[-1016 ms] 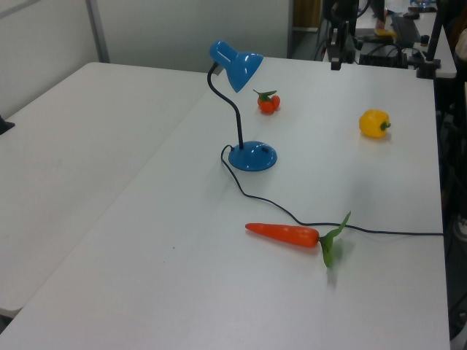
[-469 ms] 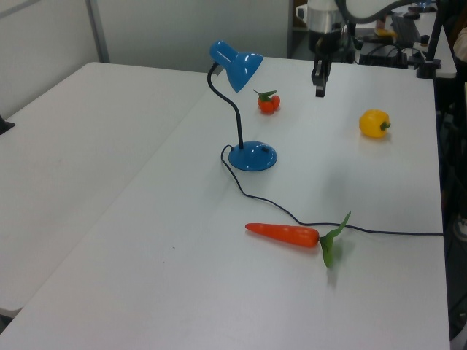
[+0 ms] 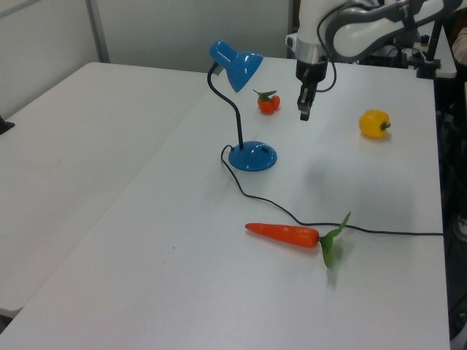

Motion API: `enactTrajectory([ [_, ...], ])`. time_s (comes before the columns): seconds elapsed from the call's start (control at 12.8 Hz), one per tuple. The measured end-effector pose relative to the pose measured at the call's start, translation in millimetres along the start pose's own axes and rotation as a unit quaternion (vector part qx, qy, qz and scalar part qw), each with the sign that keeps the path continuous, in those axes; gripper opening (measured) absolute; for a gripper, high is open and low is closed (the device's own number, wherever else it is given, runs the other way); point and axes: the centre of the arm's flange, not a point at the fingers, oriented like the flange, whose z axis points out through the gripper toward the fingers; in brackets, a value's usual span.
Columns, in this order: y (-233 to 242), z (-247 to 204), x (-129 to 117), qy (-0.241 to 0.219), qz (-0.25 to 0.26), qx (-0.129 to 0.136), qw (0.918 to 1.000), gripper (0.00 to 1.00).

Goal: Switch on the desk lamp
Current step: 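Move the gripper down toward the switch on the blue lamp base, then press down on the lamp base switch with the gripper fingers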

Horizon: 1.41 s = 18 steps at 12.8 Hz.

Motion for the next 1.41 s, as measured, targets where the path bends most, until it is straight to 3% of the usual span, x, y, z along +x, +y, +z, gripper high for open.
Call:
enactTrajectory([
  [0.78,-13.6,64.5,35.4,0.113,-0.006,0.006,0.9935,0.01],
  [1.41,-28.0,83.6,44.8,0.156,-0.015,0.011,0.9876,0.01],
])
